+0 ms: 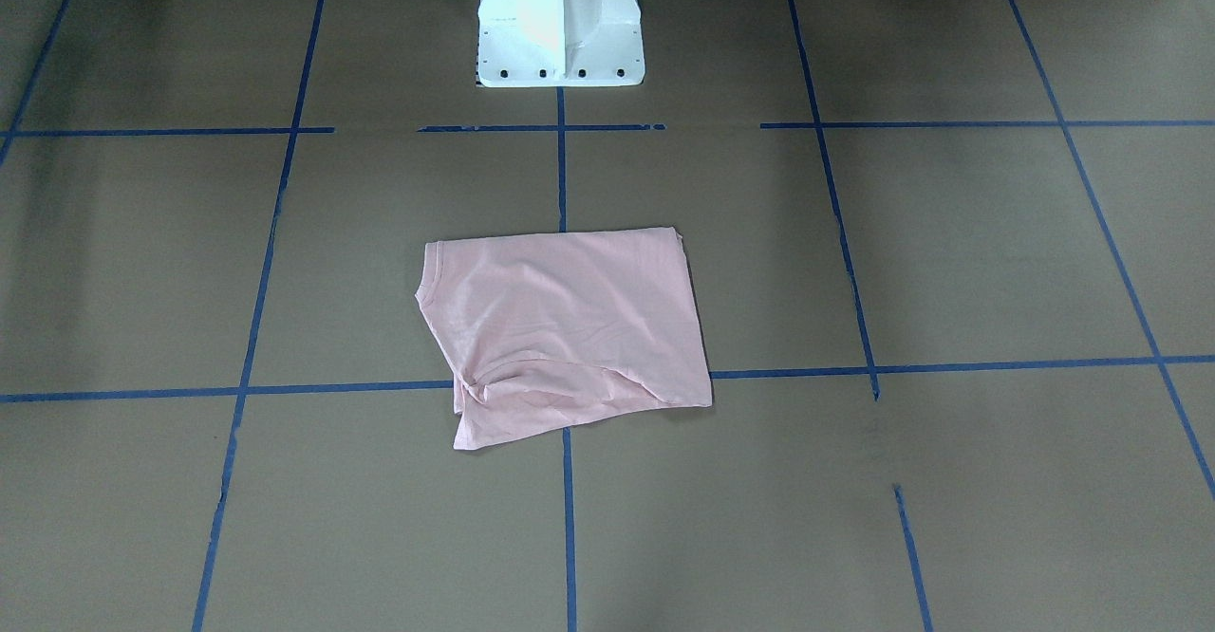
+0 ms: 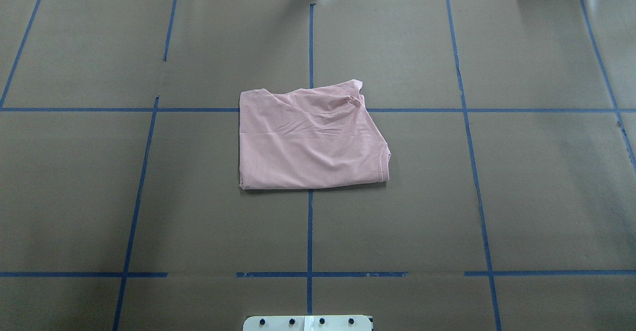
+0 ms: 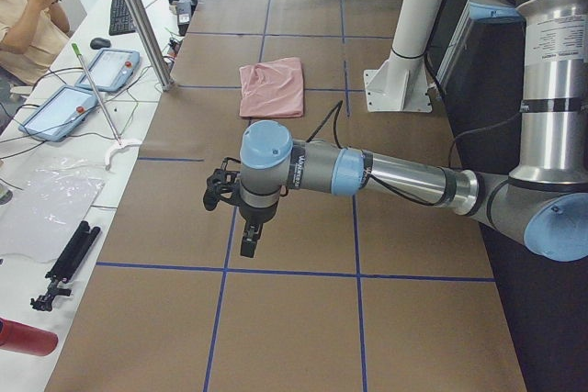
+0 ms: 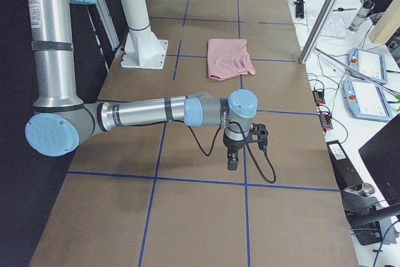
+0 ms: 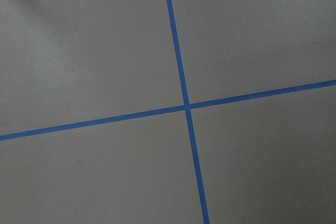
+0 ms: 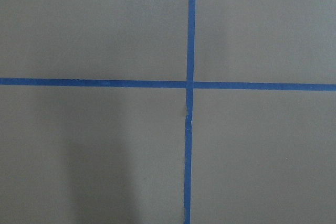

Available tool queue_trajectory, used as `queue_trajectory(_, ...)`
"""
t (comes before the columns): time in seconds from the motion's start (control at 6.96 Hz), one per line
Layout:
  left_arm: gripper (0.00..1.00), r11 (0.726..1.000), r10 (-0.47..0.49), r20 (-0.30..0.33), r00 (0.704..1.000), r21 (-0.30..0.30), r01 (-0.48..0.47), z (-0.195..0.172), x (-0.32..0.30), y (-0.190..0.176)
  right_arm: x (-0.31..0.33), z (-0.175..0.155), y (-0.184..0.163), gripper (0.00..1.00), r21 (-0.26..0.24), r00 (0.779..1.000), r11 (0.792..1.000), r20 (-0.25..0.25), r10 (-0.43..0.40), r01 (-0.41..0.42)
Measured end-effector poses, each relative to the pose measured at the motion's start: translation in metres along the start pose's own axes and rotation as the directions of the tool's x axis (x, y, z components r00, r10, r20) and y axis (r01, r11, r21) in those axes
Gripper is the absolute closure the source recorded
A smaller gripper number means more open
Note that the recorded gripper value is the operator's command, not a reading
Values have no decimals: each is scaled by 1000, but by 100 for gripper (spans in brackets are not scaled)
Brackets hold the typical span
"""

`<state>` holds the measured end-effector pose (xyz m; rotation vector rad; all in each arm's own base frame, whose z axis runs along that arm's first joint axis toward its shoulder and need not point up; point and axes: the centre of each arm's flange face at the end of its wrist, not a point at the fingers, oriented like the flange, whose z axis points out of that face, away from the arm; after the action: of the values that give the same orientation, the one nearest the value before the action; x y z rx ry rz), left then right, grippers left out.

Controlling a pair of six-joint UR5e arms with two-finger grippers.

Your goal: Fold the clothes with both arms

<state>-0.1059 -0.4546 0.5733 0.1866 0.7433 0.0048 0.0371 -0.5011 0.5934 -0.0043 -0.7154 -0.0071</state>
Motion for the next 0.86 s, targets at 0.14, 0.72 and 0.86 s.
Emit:
queue_trajectory(0.14,0,997,-77,-9,997,-14,77,11,-8,5,0,7,4,0,-17,1000,1000,9,4,-4)
queue_trajectory(0.72,0,999,-16,-22,1000,-44,15,46,24,0,-1,41,12,0,-65,1000,998,20,-7,8)
queue_trajectory(0.86,0,999,11,-27,1000,-33,-12,44,35,-10,-1,43,12,0,-48,999,999,25,-23,25)
